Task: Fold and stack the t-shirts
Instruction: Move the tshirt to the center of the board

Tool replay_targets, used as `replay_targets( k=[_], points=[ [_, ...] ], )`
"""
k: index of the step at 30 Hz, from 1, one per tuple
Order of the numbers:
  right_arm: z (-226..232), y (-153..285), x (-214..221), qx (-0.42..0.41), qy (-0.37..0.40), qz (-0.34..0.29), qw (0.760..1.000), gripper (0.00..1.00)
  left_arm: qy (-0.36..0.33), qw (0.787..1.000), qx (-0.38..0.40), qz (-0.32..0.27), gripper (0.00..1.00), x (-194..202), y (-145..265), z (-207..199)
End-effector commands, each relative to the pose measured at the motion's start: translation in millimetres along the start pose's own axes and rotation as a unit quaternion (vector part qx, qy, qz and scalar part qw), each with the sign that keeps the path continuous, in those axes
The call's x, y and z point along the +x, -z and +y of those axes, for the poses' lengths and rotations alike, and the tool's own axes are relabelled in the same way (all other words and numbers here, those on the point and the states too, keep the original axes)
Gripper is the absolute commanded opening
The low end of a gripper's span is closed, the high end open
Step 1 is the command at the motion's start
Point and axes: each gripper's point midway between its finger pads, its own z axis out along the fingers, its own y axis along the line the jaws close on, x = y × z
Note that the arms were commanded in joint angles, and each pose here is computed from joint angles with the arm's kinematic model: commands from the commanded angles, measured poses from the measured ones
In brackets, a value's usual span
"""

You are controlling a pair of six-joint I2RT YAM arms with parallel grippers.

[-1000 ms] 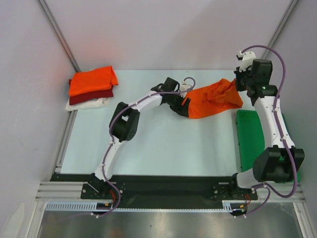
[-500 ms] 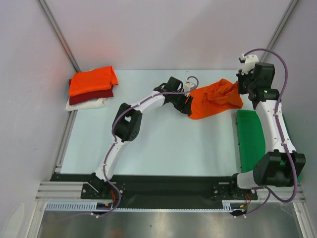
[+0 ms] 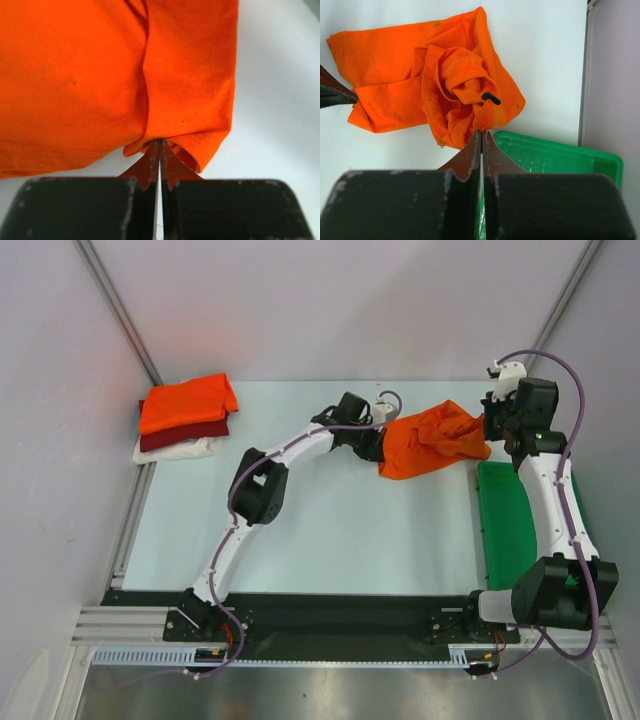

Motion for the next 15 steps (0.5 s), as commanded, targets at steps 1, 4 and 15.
replay_targets(
  k=[1, 4, 15],
  points=[
    [-8, 15, -19, 0.017, -0.010, -0.041, 0.999, 0.00, -0.042, 0.997, 0.036, -0.062, 0.00, -56, 37, -27],
    [-7, 21, -22, 0.012, -0.015, -0.049, 0.999, 0.00, -0.014, 0.996, 0.055, -0.072, 0.01, -58, 69, -36],
    [50, 66, -82, -0.085, 0.001, -0.127, 0.988, 0.00, -0.135, 0.987, -0.030, -0.086, 0.00, -39, 247, -78]
  ],
)
